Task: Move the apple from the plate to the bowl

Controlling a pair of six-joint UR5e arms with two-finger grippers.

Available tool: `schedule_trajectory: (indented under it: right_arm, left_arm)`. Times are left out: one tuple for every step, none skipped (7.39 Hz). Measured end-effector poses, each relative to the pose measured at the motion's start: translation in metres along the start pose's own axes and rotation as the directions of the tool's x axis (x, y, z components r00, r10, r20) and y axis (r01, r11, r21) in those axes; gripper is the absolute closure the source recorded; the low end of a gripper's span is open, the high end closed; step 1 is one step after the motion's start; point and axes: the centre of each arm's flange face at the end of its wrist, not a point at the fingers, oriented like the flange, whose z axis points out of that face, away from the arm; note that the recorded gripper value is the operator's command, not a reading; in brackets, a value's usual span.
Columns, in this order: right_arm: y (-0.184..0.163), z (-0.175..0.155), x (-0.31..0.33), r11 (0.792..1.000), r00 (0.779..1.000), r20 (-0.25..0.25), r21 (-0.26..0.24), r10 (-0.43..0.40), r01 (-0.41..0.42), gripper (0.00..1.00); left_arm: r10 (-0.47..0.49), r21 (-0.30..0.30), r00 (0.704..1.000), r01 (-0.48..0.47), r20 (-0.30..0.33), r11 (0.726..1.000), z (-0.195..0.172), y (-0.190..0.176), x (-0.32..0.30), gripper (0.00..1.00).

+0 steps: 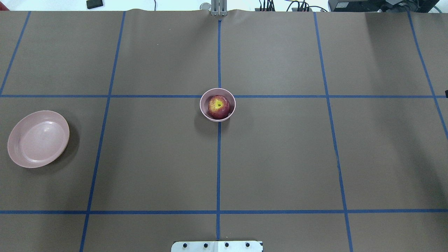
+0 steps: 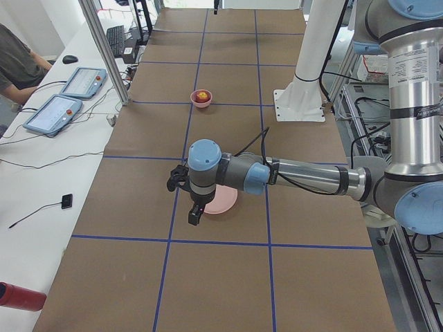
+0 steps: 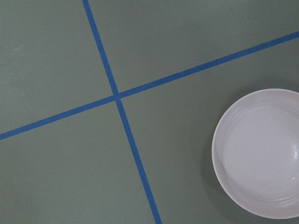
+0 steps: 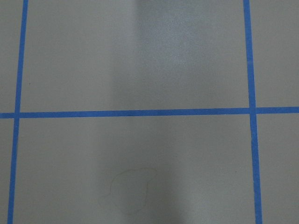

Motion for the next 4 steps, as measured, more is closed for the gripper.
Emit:
schedule_trajectory:
  right_arm:
    - [0.0003, 0.0001, 0.0002, 1.0, 1.0, 0.0, 0.0, 0.0, 0.0, 0.0]
    - [0.0003, -0.0001, 0.0, 1.0, 1.0, 0.0, 0.0, 0.0, 0.0, 0.0]
    - [0.0003, -0.0002, -0.0001, 1.0, 1.0, 0.0, 0.001, -0.001, 0.001, 0.0]
    - [0.0004, -0.0004, -0.0003, 1.0, 1.0, 0.001, 0.001, -0.001, 0.001, 0.0]
  left_arm:
    - [0.001, 0.0, 1.0, -0.001, 0.0, 1.0, -0.0002, 0.0, 0.0003, 0.02]
    - [0.002, 0.002, 1.0, -0.002, -0.001, 1.0, -0.0006, -0.0003, 0.0007, 0.02]
    - [0.002, 0.002, 1.0, -0.002, -0.001, 1.0, -0.0009, -0.0007, 0.001, 0.02]
    - [0.003, 0.003, 1.0, -0.003, -0.002, 1.0, -0.0008, -0.001, 0.0012, 0.02]
